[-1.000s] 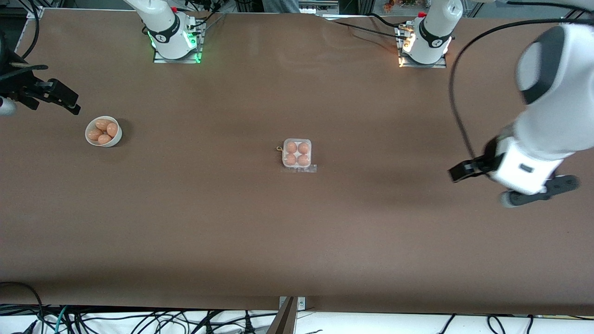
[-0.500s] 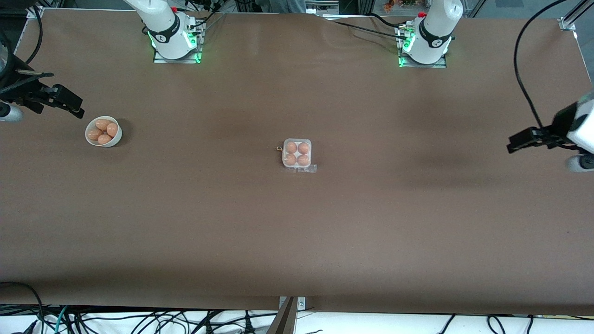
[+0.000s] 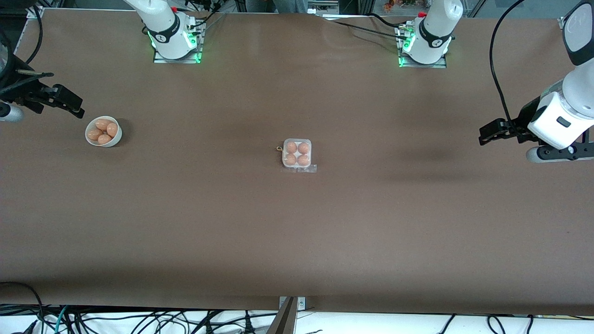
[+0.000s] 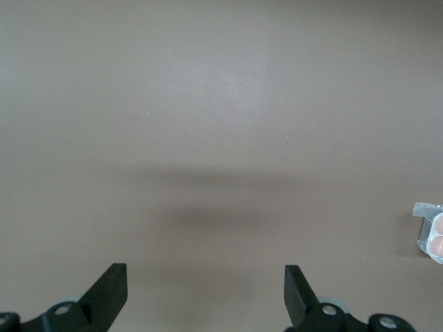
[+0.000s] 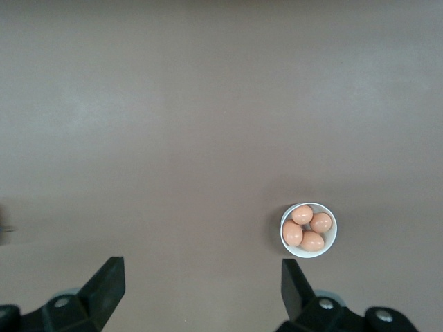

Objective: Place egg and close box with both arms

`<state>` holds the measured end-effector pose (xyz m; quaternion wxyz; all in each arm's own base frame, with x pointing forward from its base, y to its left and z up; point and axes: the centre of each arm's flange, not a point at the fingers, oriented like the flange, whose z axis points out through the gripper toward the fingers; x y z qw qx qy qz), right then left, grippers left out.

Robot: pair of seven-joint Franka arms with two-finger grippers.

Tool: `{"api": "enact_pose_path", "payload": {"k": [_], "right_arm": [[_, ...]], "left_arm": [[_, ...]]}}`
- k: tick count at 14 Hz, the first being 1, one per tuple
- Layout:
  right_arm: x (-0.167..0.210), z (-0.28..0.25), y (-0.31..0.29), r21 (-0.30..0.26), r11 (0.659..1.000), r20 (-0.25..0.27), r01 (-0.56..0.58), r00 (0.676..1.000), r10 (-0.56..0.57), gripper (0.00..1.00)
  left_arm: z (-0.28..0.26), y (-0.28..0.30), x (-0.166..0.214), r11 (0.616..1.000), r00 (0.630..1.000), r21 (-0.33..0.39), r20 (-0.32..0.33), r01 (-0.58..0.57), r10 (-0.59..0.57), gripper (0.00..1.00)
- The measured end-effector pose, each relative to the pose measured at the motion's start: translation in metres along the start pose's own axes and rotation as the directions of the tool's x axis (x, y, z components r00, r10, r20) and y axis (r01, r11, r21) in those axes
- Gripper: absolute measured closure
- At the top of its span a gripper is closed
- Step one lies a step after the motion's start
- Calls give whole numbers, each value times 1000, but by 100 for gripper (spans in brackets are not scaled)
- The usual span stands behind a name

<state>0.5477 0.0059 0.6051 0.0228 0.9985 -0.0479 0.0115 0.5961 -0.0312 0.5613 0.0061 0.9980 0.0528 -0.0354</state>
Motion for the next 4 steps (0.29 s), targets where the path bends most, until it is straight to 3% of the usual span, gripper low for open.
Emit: {"api": "enact_pose_path", "payload": {"k": [4], "right_arm": [[0,0,0,0,1000,0,0,1000,0,0]], "left_arm": [[0,-1,0,1000,1000,0,1,2,-2,0]]}}
